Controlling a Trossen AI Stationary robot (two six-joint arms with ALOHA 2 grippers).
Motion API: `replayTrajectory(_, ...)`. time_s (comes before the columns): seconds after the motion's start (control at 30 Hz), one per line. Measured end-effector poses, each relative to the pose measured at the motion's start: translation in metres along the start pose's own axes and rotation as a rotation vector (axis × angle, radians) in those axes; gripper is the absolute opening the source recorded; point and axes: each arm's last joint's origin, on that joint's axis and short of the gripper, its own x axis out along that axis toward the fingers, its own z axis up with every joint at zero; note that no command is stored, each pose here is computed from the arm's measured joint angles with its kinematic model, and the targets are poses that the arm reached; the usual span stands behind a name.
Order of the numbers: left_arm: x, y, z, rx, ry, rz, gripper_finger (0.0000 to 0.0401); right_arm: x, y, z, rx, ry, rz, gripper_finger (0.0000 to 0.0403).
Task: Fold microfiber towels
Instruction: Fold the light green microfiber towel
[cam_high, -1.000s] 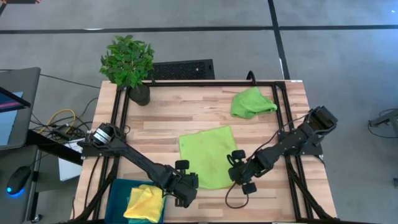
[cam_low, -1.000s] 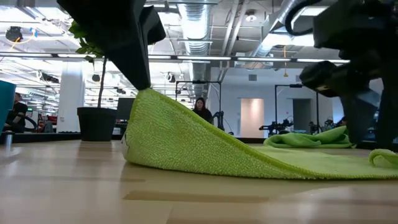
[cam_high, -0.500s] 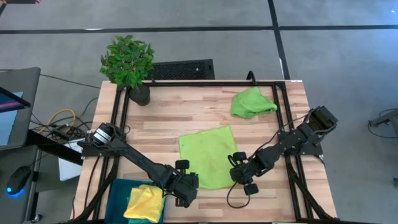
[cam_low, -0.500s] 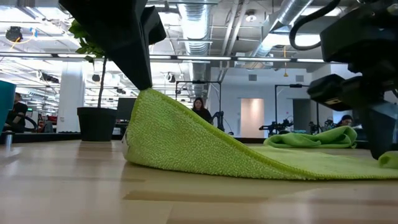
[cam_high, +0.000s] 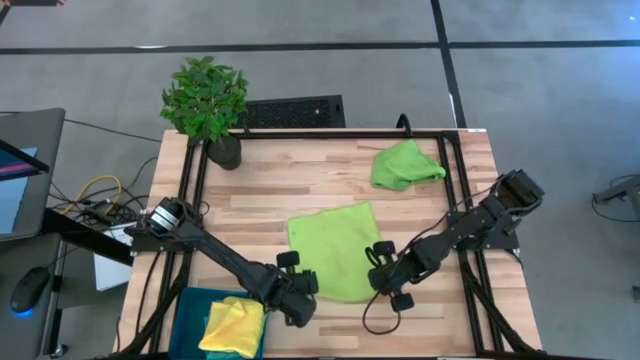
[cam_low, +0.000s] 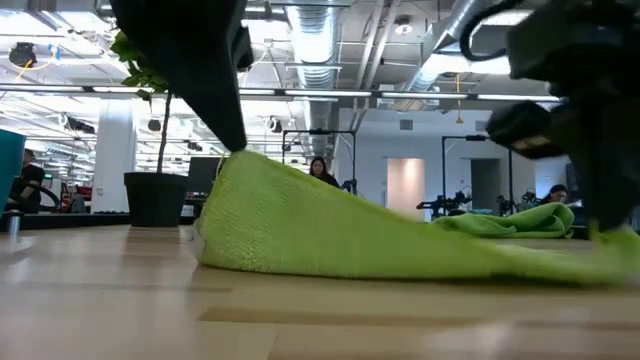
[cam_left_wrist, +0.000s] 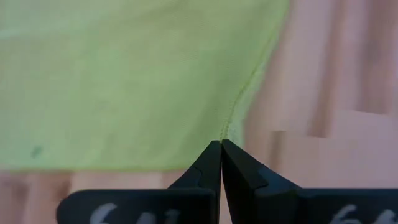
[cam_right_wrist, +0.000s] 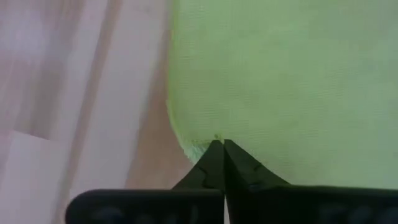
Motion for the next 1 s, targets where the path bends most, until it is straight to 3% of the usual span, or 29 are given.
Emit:
replayTrajectory(0.27,0.002,0.023,-0.005,-0.121,0.046,0.225,0.0,-0.023,-0.025,0.018,-0.043,0.061,-0.244,0.001)
replayTrajectory(0.37,0.003,0.033,-0.006,-0.154,0.068,0.296,0.0,-0.028,-0.044,0.023,-0.018,0.056,-0.367,0.0006)
replayTrajectory(0.6,0.012,0.057,0.001,-0.234,0.063,0.391,0.0,-0.031,-0.092,0.024,0.084,0.076,-0.536,0.0007)
replayTrajectory(1.0,0.041,0.109,-0.005,-0.332,0.16,0.54,0.0,-0.034,-0.131,0.019,0.163,0.112,-0.609,0.0007)
